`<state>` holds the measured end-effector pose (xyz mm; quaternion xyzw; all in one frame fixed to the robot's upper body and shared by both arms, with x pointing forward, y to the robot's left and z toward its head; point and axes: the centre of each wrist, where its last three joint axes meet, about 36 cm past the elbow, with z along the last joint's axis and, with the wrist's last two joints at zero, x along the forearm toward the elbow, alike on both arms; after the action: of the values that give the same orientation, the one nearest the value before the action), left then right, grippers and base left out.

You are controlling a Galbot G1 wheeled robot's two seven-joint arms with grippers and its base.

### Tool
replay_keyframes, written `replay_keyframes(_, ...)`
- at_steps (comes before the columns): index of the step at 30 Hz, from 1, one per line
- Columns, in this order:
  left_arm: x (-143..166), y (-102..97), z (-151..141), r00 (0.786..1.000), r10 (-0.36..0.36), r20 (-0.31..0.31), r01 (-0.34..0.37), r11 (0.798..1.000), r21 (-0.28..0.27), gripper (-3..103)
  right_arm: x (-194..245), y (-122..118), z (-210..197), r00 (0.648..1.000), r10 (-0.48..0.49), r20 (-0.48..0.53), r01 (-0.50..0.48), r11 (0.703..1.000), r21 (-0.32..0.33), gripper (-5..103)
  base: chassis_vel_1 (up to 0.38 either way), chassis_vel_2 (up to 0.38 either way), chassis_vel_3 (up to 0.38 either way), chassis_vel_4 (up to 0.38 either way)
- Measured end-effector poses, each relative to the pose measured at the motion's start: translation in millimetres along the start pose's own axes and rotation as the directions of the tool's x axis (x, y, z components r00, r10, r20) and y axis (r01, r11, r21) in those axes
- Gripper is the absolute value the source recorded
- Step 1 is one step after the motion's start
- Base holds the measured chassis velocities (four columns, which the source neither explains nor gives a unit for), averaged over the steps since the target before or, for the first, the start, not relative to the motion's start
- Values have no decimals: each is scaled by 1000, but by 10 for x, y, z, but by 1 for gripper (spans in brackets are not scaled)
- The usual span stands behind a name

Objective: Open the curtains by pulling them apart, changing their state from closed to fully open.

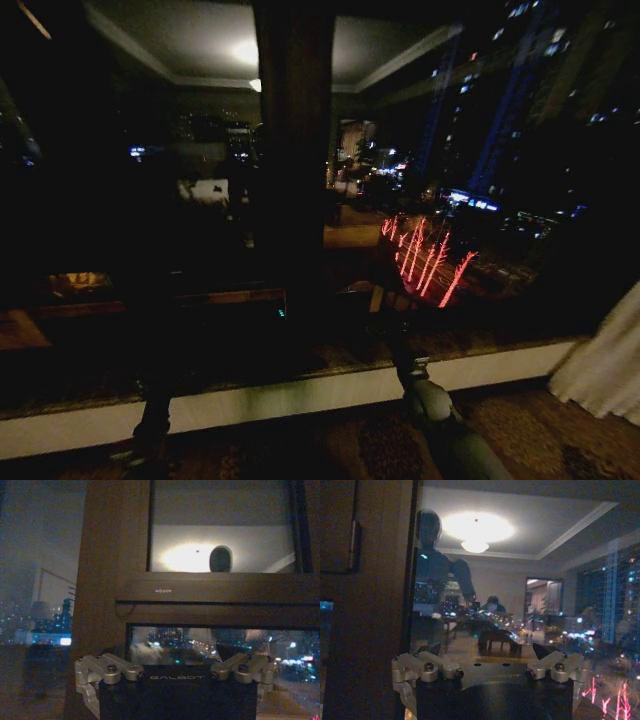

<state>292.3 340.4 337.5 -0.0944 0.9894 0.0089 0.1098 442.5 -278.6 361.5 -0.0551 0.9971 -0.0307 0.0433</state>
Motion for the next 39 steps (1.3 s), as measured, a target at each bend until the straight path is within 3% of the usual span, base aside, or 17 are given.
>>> replay_keyframes(12,0,-3,1,1000,0,0,0,1000,1,100,0,-2,0,1000,0,0,0,1000,0,100,67,-119,-64,118)
replay_keyframes(27,1,-3,1,1000,1,0,-1,1000,1,100,0,-2,-1,1000,0,0,0,1000,0,100,233,-290,-248,285)
replay_keyframes(39,1,-5,1,1000,2,0,-2,1000,1,100,0,-3,0,1000,0,0,0,1000,1,100,-24,-221,36,224)
